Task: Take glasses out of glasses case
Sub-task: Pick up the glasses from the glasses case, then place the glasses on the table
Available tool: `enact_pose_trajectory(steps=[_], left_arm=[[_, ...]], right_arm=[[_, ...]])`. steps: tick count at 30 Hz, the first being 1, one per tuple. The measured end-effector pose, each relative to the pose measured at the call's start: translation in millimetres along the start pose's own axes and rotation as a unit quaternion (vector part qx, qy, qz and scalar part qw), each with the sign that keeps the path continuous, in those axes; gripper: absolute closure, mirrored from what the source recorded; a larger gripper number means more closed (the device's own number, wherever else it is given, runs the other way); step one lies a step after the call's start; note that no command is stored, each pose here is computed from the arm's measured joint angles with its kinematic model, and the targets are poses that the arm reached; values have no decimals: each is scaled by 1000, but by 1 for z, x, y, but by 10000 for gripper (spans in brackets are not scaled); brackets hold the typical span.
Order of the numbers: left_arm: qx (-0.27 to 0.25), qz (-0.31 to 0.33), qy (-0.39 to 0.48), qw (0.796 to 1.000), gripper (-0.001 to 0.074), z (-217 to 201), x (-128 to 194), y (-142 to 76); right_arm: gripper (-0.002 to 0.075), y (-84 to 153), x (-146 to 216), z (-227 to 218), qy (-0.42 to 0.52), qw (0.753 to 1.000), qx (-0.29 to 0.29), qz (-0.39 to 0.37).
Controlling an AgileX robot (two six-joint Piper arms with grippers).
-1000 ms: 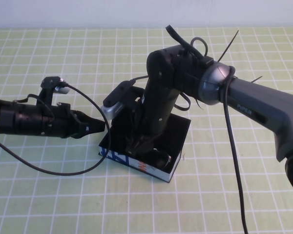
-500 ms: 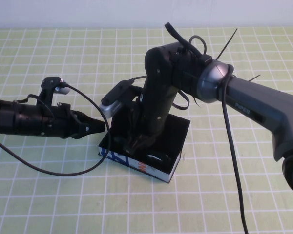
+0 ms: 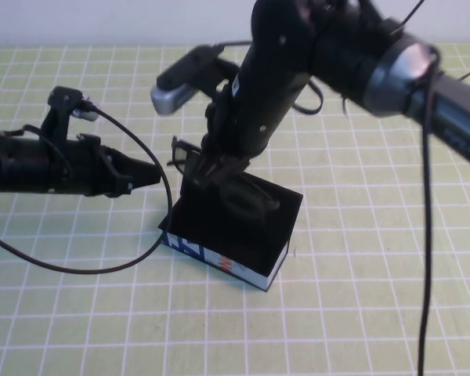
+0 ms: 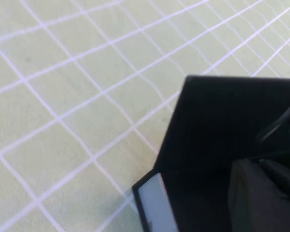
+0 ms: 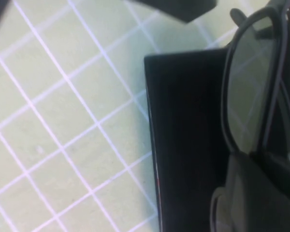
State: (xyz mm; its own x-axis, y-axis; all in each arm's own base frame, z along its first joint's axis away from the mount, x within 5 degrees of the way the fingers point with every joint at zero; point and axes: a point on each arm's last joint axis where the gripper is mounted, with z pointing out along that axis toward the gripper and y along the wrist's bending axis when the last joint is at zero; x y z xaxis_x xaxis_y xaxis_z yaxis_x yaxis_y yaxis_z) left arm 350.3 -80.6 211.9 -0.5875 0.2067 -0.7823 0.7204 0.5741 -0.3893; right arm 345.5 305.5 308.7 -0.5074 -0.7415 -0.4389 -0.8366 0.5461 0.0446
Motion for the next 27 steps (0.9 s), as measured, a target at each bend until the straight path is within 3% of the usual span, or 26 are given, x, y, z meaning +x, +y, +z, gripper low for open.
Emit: enact_pose_trajectory(steps=[8, 14, 21, 27], left_arm=[[-10, 31, -1, 999, 739, -20, -15, -20], [-13, 43, 4, 999, 739, -29, -20, -29], [-4, 28, 3, 1000, 739, -31, -21, -33], [13, 21, 7, 1000, 739, -31, -20, -36]], right_arm=[[725, 0, 10, -64, -35, 997, 61, 44], [725, -32, 64, -91, -5, 985, 82, 153], [725, -82, 150, -63, 37, 939, 36, 340], [725, -100, 177, -19, 12, 910, -5, 414]])
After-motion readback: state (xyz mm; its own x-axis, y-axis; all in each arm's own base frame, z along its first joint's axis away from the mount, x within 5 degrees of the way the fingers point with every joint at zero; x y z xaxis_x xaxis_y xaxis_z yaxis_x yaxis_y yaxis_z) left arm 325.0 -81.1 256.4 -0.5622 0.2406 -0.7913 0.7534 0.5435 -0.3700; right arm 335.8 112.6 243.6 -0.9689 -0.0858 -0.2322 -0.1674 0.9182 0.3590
